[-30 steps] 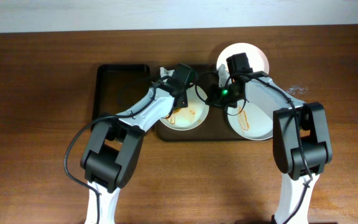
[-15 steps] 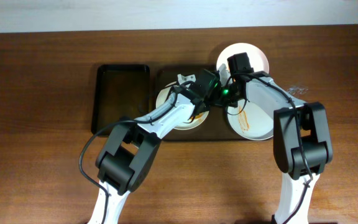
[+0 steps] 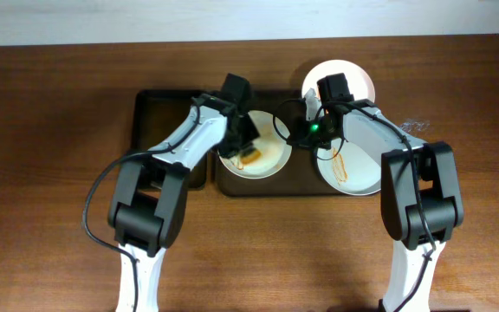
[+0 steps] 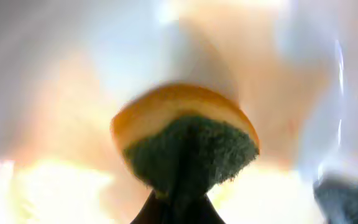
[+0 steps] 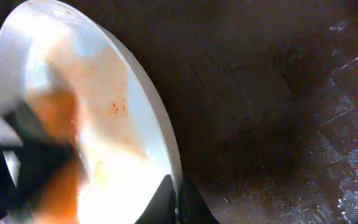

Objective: Clean dirty plates on tray and stack at the side
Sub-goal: 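Scrub the left white plate with the sponge while the right gripper holds its rim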

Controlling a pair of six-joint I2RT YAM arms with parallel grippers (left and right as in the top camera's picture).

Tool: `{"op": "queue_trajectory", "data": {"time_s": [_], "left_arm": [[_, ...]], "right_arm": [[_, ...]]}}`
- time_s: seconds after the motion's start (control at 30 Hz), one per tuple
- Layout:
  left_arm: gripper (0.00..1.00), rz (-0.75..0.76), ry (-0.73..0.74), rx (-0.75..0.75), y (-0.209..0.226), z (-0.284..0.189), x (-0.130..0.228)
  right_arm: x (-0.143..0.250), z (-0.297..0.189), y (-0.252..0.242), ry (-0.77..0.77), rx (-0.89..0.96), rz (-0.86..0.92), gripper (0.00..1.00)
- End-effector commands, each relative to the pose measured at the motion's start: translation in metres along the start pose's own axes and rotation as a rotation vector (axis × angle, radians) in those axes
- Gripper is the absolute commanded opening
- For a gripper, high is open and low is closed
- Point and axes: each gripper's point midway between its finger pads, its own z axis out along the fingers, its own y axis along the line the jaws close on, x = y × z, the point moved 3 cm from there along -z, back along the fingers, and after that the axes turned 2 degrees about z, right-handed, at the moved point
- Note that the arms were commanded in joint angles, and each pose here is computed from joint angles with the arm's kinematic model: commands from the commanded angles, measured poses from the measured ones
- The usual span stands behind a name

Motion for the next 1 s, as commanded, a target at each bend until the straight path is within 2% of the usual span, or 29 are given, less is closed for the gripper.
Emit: {"op": "queue_trajectory", "data": {"time_s": [0.0, 0.1, 0.27, 0.4, 0.53, 0.6, 0.7, 0.77, 0.8, 0.87, 0.9, 0.97], "left_arm": [[0.0, 0.152, 0.377, 0.012, -0.002, 0.054, 0.104], [0.0, 0.193, 0.315, 0.017, -0.009, 0.059, 0.098], [0.0, 0.172, 0.008, -0.017, 0.003, 0.061, 0.019], [0.0, 0.088, -0.132, -0.138, 0.036, 0.051, -0.023], [0.0, 0.109, -0.214, -0.196, 0.034, 0.031, -0.048], [0.0, 0.125, -0.195, -0.269, 0.036, 0.017, -0.044], [0.0, 0.159, -0.029, -0.306, 0.034, 0.019, 0.0], [0.0, 0.197, 0.006, -0.299, 0.023, 0.022, 0.018], [0.0, 0.212, 0.021, -0.282, 0.018, 0.024, 0.024], [0.0, 0.344, 0.131, -0.124, -0.012, 0.03, 0.05], [0.0, 0.372, 0.147, -0.093, -0.02, 0.032, 0.057], [0.0, 0.39, 0.098, -0.085, -0.027, 0.034, 0.051]], "right_arm": [[0.009, 0.014, -0.003, 0.04, -0.001, 0.012, 0.04], [0.009, 0.014, -0.003, 0.039, -0.001, 0.012, 0.04], [0.009, 0.014, -0.003, 0.04, -0.001, 0.005, 0.04], [0.009, 0.014, -0.003, 0.039, -0.001, 0.005, 0.04], [0.009, 0.014, -0.003, 0.039, -0.001, 0.005, 0.04], [0.009, 0.014, -0.003, 0.04, -0.001, 0.005, 0.04], [0.009, 0.014, -0.003, 0.039, -0.001, 0.005, 0.04], [0.009, 0.014, -0.003, 0.04, -0.001, 0.005, 0.04], [0.009, 0.014, -0.003, 0.04, -0.001, 0.006, 0.04], [0.009, 0.014, -0.003, 0.042, 0.0, 0.007, 0.04], [0.009, 0.014, -0.003, 0.042, 0.0, 0.007, 0.04], [0.009, 0.014, -0.003, 0.042, 0.0, 0.007, 0.04]]}}
